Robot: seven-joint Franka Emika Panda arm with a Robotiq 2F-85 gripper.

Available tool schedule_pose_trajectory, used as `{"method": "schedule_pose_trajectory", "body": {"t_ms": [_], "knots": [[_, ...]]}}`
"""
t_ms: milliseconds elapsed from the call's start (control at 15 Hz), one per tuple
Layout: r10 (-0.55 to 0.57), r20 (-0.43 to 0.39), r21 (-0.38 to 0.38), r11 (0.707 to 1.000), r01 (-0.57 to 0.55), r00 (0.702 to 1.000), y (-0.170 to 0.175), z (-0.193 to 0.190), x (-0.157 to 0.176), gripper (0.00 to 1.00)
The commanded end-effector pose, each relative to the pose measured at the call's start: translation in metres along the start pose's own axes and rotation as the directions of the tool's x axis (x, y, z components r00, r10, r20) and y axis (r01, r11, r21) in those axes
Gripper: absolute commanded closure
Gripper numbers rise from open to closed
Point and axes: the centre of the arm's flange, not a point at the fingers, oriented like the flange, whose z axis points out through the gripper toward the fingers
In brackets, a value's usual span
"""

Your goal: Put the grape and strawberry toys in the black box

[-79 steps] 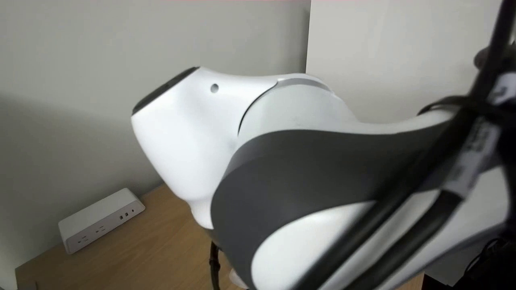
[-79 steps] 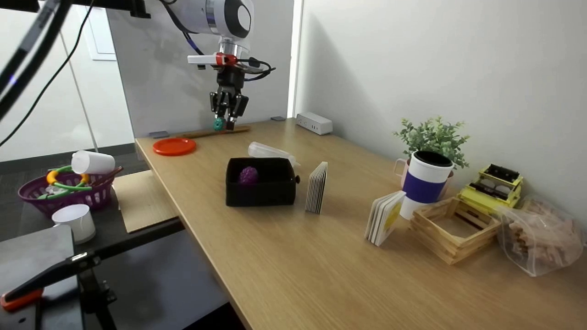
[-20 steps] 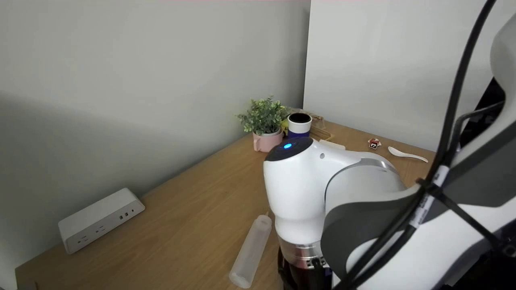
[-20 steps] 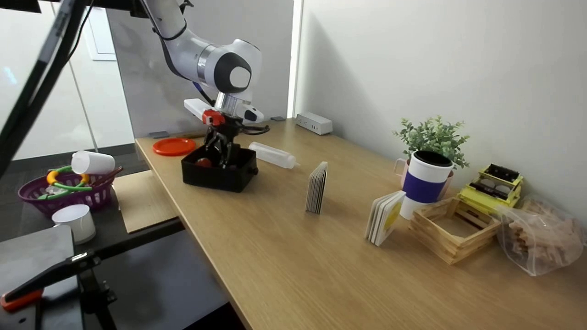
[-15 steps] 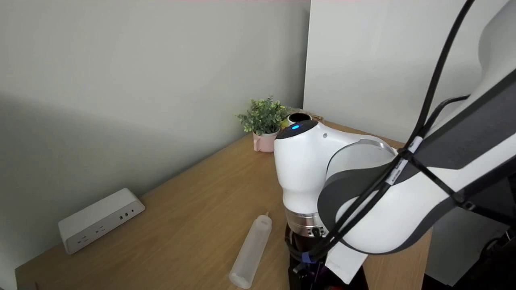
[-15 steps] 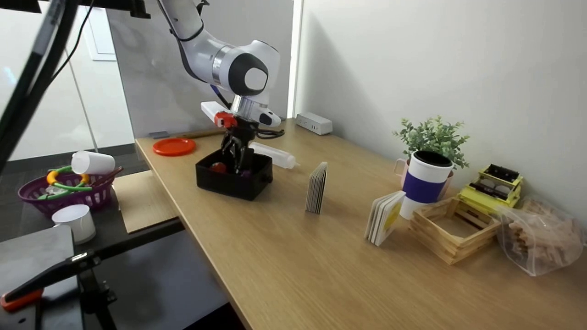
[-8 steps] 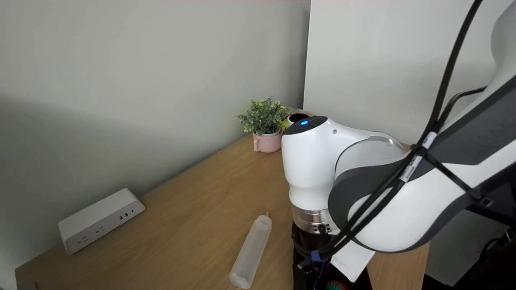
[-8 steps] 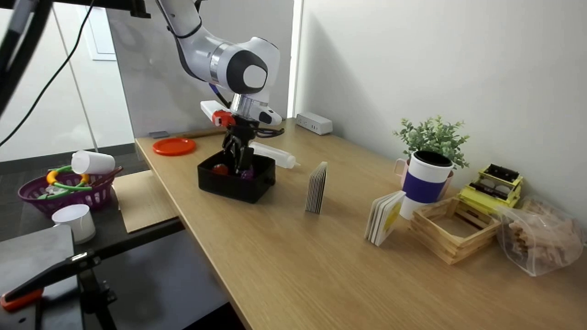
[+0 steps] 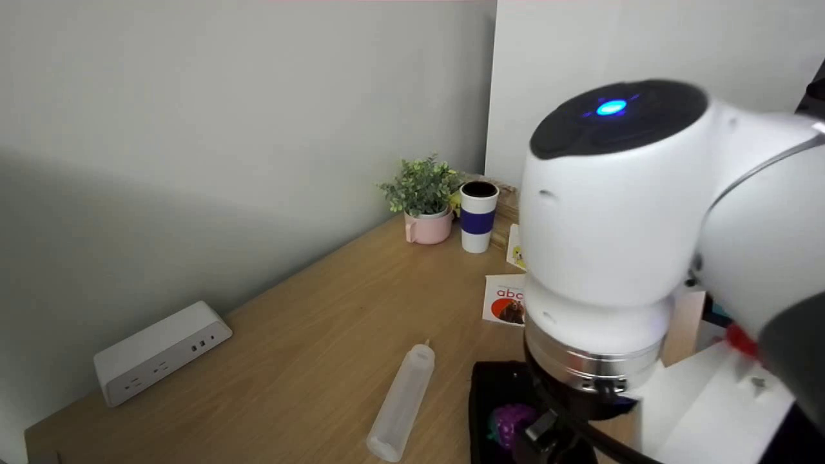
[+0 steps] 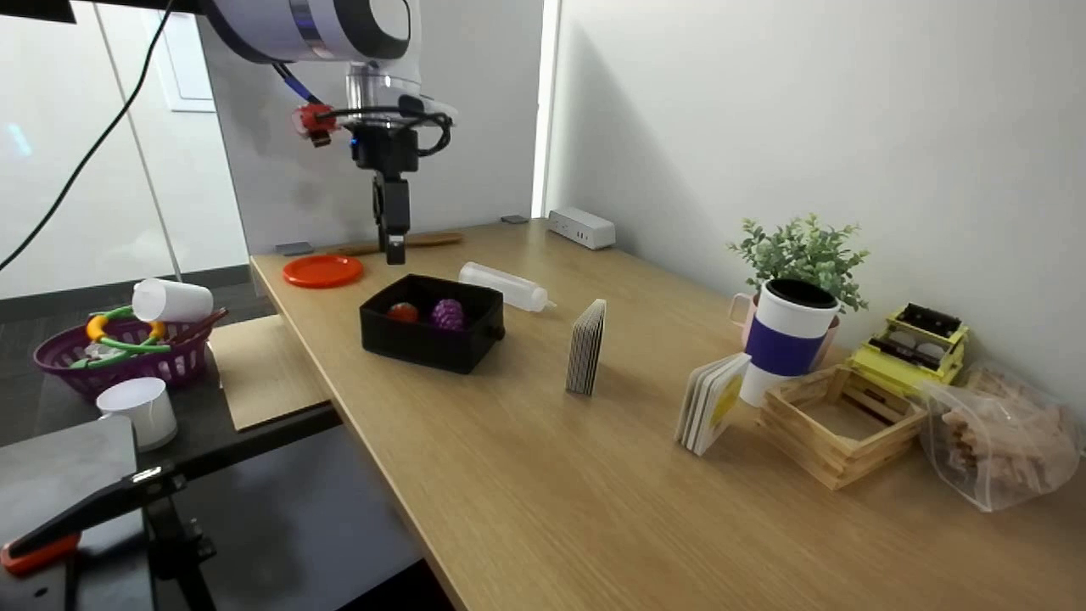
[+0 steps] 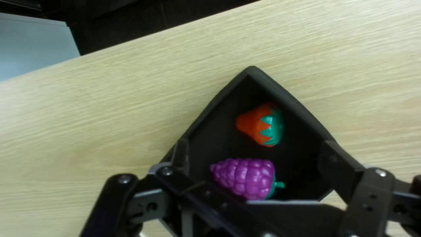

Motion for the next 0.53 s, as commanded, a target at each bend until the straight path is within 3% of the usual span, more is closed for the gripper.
{"method": "schedule_pose_trajectory", "body": {"t_ms": [0, 133, 467], "knots": [[0.082, -0.059, -0.103, 0.991, -0.087, 0.995, 0.022, -0.044, -0.041, 0.0], [0.098, -0.068, -0.131, 0.986, -0.106, 0.993, 0.025, -0.057, -0.052, 0.0], [0.088, -0.064, -0.118, 0.988, -0.095, 0.994, 0.016, -0.062, -0.052, 0.0]]}}
